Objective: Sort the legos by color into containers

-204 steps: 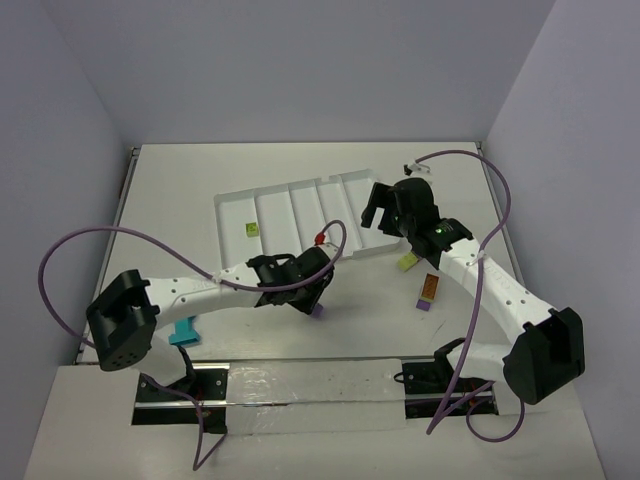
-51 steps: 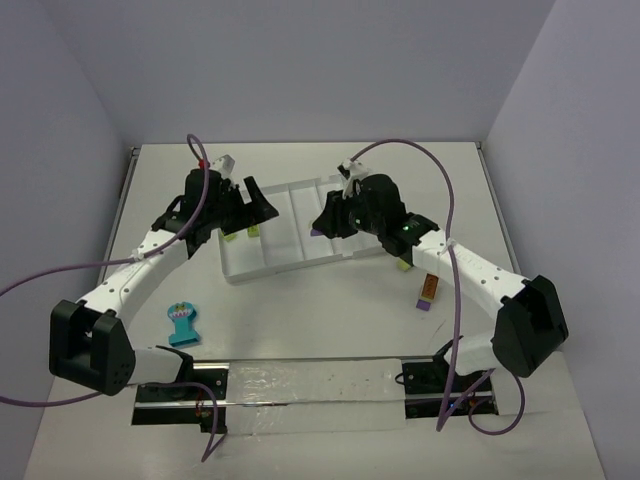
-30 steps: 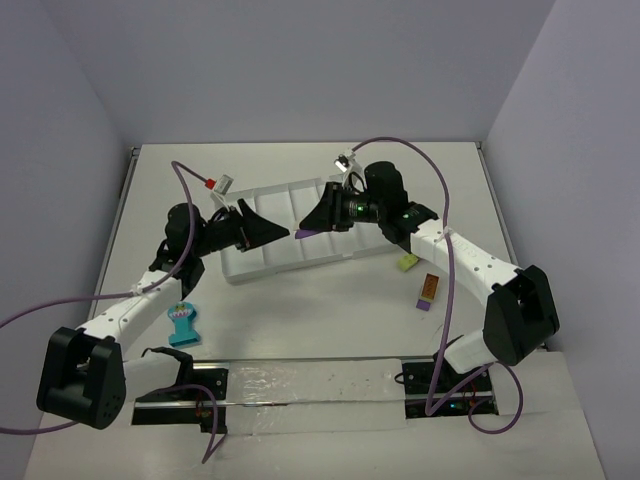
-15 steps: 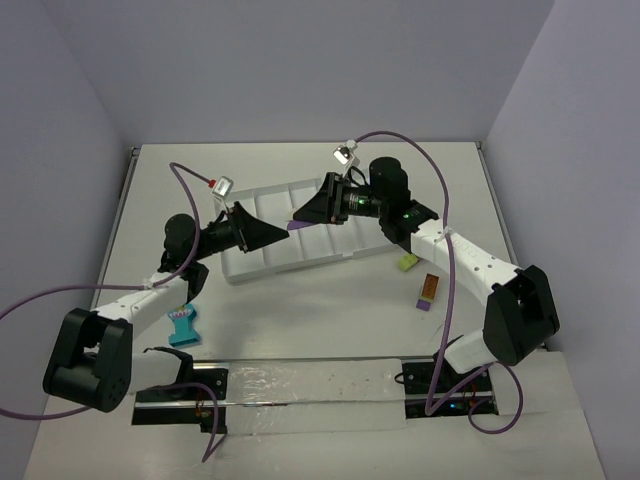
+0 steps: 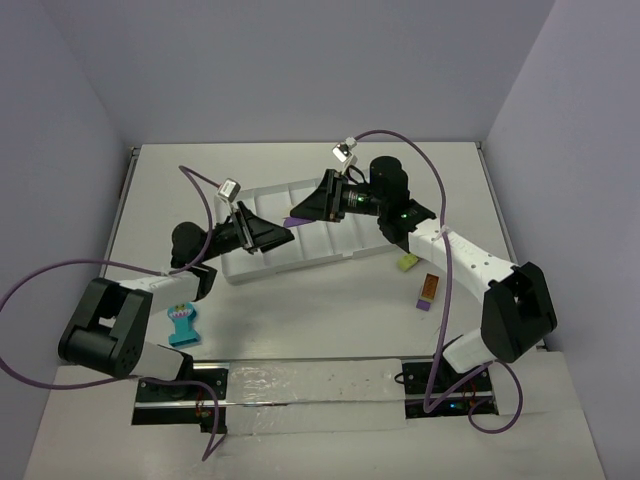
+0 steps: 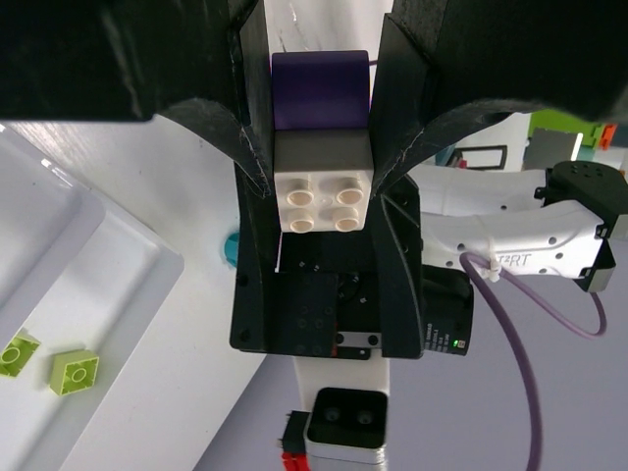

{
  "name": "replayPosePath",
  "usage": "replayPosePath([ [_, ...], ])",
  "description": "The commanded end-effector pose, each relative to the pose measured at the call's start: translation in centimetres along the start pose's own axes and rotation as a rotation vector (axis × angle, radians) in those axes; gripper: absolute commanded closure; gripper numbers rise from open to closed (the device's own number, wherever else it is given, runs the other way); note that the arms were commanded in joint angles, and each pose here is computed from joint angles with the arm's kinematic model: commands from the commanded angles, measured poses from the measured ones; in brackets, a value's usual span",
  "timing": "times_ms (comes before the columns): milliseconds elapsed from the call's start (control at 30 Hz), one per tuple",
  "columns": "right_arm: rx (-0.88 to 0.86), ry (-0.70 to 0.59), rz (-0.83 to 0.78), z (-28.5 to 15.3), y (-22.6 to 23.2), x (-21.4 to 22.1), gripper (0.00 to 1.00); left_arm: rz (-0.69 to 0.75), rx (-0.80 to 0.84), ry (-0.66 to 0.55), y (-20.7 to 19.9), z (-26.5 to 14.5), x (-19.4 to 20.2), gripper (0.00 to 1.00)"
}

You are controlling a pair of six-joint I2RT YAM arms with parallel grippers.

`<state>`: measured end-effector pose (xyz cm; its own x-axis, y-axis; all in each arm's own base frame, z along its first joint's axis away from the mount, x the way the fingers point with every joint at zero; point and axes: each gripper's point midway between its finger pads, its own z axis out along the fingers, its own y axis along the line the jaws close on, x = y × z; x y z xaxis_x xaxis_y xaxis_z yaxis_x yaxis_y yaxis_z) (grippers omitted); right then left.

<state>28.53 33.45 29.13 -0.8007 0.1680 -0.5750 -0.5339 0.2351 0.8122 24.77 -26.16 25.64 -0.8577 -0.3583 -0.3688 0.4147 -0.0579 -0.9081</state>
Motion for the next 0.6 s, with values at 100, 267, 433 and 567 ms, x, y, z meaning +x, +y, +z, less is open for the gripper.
replayPosePath([
  [100,-0.043,-0.010,-0.032,0.1,1.0,-0.4,1.00,0.168,0.192,-0.038,-4.5,0.2,-0.6,0.33],
  [267,-0.040,-0.007,-0.029,0.1,0.8,-0.3,1.00,0.175,0.210,-0.045,-5.1,0.2,-0.7,0.35],
  [433,-0.043,-0.003,-0.028,0.1,0.8,-0.2,1.00,0.198,0.220,-0.050,-5.8,0.2,-0.8,0.36],
  [567,-0.046,-0.002,-0.029,0.1,0.9,-0.2,1.00,0.221,0.221,-0.057,-6.2,0.3,-1.1,0.38],
])
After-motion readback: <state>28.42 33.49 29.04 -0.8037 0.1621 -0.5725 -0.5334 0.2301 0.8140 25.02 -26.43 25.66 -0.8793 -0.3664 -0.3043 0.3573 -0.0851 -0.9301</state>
